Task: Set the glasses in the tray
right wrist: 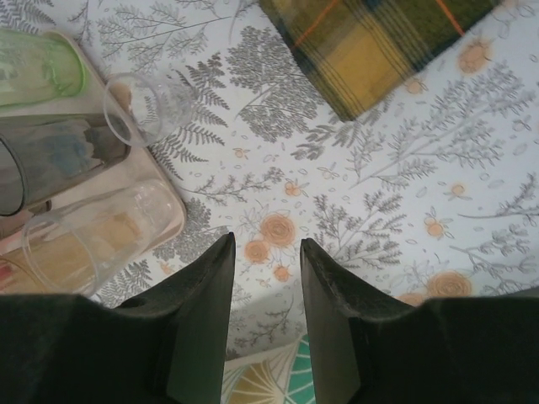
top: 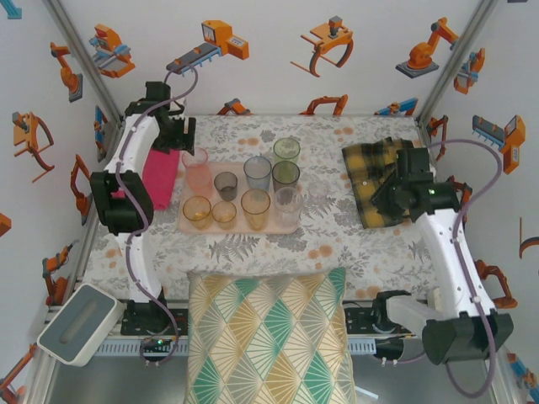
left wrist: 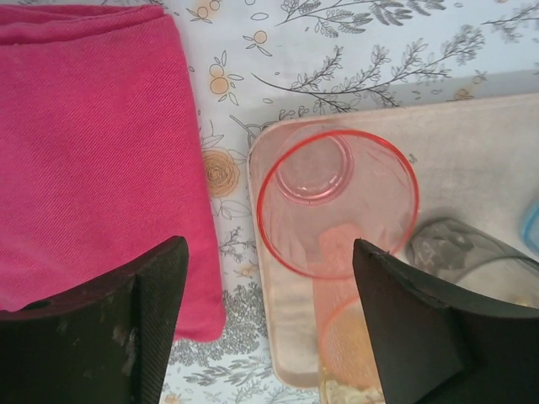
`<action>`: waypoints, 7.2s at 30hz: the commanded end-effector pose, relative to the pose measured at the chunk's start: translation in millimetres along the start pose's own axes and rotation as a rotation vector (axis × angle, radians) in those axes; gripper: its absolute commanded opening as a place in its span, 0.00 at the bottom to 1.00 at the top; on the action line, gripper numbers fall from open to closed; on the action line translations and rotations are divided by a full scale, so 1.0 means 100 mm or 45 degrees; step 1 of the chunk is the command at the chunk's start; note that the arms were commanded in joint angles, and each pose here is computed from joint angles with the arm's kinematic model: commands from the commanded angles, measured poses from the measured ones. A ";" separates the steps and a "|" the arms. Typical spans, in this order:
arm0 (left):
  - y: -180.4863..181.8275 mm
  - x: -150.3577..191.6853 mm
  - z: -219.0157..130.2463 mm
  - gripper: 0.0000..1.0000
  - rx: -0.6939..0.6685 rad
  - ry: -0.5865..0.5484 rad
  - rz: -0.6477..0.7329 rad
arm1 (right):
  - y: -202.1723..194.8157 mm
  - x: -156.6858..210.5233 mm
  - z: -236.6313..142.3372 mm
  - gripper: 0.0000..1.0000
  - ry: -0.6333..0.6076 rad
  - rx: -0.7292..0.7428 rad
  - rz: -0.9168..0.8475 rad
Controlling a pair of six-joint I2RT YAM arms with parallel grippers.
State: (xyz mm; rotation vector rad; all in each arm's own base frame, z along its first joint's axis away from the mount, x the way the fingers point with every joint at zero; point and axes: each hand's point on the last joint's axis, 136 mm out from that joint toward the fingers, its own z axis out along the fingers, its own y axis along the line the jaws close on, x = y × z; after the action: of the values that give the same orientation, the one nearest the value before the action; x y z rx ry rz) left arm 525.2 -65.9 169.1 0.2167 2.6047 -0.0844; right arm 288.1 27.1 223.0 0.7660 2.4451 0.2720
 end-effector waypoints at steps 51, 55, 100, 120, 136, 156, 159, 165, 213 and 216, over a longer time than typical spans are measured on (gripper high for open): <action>-0.47 0.38 -1.87 0.94 0.149 -0.263 0.196 | 1.04 0.34 1.93 0.28 0.323 0.037 -0.605; -0.45 0.42 -1.85 0.94 0.142 -0.252 0.193 | 1.04 0.34 1.94 0.21 0.325 0.038 -0.610; -0.43 0.53 -1.92 0.95 0.169 -0.309 0.161 | 1.95 -0.69 -0.01 0.00 -0.096 -0.037 -0.758; -0.38 0.63 -1.83 0.95 0.172 -0.295 0.132 | 3.27 -0.37 0.04 0.00 -0.248 -0.399 -0.835; -0.48 0.49 -2.00 0.94 0.262 -0.362 0.073 | 3.88 0.12 0.15 0.00 -0.299 -0.564 -0.885; -0.51 0.29 -2.02 0.94 0.301 -0.403 0.016 | 4.21 0.49 0.66 0.00 -0.310 -0.599 -0.899; -0.51 0.32 -2.03 0.94 0.300 -0.396 0.022 | 4.24 0.53 0.77 0.00 -0.300 -0.604 -0.891; -0.49 0.36 -2.01 0.94 0.298 -0.383 0.017 | 4.27 0.61 0.94 0.00 -0.277 -0.610 -0.878; -0.42 0.55 -1.87 0.94 0.304 -0.306 -0.011 | 4.15 1.20 1.87 0.00 -0.038 -0.549 -0.828; -0.42 0.55 -1.87 0.94 0.305 -0.304 -0.011 | 4.14 1.22 1.89 0.00 -0.031 -0.545 -0.831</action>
State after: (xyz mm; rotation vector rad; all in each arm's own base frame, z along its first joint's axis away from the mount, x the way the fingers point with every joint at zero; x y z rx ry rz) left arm 382.9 -80.4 301.3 0.2460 2.3597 -0.3888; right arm 505.3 434.9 150.4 -0.2248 2.3505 0.4761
